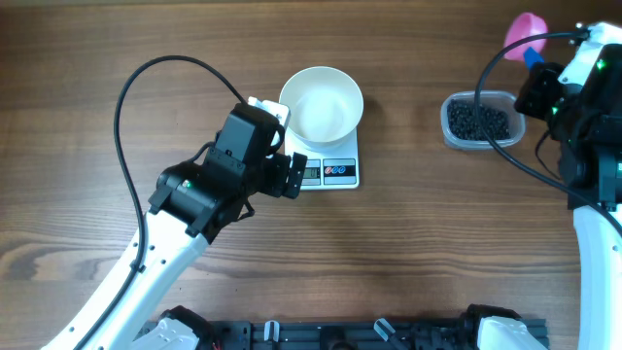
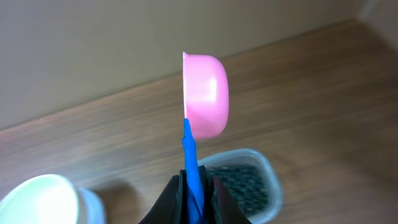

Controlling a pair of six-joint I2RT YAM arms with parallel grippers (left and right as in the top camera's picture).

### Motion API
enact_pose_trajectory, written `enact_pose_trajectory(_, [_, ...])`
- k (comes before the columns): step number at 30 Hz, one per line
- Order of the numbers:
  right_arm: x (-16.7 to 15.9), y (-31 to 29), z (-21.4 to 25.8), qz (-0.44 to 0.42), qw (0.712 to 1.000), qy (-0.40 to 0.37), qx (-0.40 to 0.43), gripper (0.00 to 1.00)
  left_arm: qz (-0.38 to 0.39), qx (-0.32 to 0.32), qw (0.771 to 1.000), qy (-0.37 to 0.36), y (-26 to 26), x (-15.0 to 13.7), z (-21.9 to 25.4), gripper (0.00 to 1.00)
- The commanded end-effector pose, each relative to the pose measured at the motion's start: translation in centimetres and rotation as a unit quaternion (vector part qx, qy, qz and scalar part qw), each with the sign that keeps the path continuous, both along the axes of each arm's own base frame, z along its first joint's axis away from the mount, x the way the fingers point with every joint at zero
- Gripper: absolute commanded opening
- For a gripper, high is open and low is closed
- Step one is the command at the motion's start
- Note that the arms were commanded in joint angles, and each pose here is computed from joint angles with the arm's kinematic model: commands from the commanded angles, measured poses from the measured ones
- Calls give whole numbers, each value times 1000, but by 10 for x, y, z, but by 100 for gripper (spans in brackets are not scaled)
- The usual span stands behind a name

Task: Scoop item into bowl and weigh 150g on scale

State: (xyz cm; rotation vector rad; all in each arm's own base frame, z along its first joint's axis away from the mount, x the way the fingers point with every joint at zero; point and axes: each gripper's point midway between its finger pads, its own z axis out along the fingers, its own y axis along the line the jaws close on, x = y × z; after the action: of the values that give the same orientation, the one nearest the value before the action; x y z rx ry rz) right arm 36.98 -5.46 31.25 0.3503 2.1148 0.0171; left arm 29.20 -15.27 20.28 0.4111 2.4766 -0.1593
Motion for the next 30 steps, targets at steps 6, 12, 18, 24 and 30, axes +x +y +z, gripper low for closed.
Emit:
enact_pose_trajectory(6, [0, -16, -30, 49, 989, 78, -117, 4, -11, 4, 1000, 2, -1, 0, -3, 100])
enact_pose_trajectory(12, [10, -5, -68, 128, 980, 123, -90, 4, -11, 4, 1000, 2, -1, 0, -3, 100])
enact_pose_trajectory(18, [11, -28, -93, 113, 981, 151, -52, 4, -11, 4, 1000, 2, -1, 0, -3, 100])
enact_pose_trajectory(24, [-5, -25, -110, 117, 974, 194, -25, 4, -11, 4, 1000, 2, -1, 0, -3, 100])
enact_pose_trajectory(30, [-7, -25, -126, 123, 967, 221, -20, 4, -11, 4, 1000, 2, -1, 0, -3, 100])
